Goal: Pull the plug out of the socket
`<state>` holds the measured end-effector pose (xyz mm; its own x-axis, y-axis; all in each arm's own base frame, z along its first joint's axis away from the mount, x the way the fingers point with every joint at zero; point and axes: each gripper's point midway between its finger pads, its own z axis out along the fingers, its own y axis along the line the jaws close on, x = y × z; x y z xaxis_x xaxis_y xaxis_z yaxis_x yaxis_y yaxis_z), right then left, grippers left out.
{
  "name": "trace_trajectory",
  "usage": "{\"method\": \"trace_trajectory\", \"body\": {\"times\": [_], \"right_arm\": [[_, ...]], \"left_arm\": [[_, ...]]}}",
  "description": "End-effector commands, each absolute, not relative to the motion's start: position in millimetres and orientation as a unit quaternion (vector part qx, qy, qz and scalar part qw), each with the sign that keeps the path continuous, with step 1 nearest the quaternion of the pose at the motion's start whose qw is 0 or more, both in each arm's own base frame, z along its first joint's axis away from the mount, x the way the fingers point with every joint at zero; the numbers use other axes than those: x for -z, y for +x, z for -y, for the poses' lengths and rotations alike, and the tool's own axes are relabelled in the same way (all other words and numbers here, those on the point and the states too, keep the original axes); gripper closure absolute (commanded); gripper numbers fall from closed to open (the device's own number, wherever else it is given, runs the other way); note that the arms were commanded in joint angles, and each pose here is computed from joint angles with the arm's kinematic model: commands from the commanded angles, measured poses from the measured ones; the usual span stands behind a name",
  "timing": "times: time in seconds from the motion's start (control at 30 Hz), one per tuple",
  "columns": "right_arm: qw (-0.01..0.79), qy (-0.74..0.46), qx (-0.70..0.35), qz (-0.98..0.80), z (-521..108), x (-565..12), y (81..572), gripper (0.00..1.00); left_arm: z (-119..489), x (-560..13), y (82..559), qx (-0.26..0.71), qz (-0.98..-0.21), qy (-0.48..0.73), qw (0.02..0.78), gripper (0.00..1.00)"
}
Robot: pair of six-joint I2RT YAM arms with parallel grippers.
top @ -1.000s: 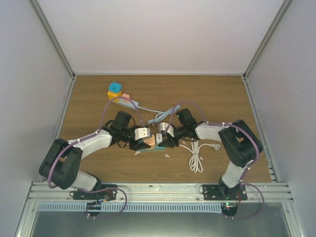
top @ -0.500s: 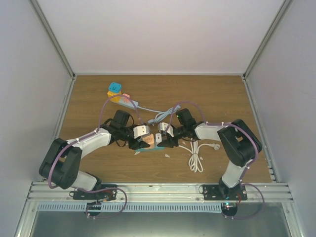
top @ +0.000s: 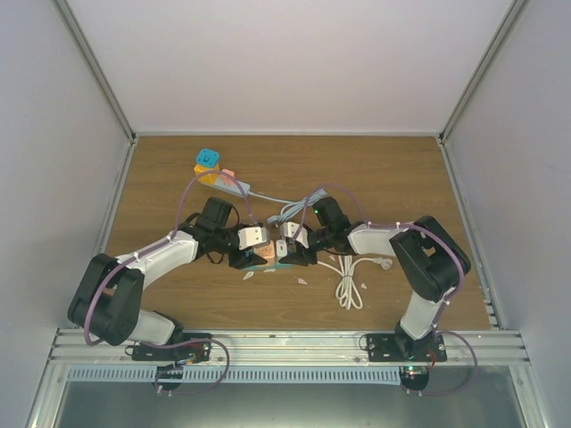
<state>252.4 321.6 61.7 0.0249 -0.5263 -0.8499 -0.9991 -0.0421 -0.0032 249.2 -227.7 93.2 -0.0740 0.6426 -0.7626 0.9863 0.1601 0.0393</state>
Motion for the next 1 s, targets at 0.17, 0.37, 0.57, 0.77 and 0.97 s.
{"method": "trace_trajectory", "body": {"times": [0.17,0.37,0.57,0.77,0.97], "right_arm": [[0.301,-0.644,-0.297,-0.638,-321.1,-19.7,252.0,0.99],[0.301,-0.642,-0.294,-0.642,-321.1,-18.4,254.0,0.99],[0.298,-0.643,-0.298,-0.639,-321.6,-19.1,252.2,0.99],[0.297,-0.644,-0.298,-0.639,-322.1,-20.5,252.5,1.00],[0.296,-0.646,-0.299,-0.636,-322.4,-22.3,251.9,1.00]], "left_arm": [[238.5,-148.2,264.5,0.296,-0.629,0.595,0.403,0.72],[225.3,-162.9,267.7,0.350,-0.632,0.560,0.406,0.73],[210.4,-169.2,275.2,0.318,-0.635,0.564,0.422,0.74],[161.3,-184.8,303.7,0.272,-0.674,0.526,0.441,0.73],[101.2,-201.1,335.6,0.261,-0.724,0.450,0.453,0.71]]}}
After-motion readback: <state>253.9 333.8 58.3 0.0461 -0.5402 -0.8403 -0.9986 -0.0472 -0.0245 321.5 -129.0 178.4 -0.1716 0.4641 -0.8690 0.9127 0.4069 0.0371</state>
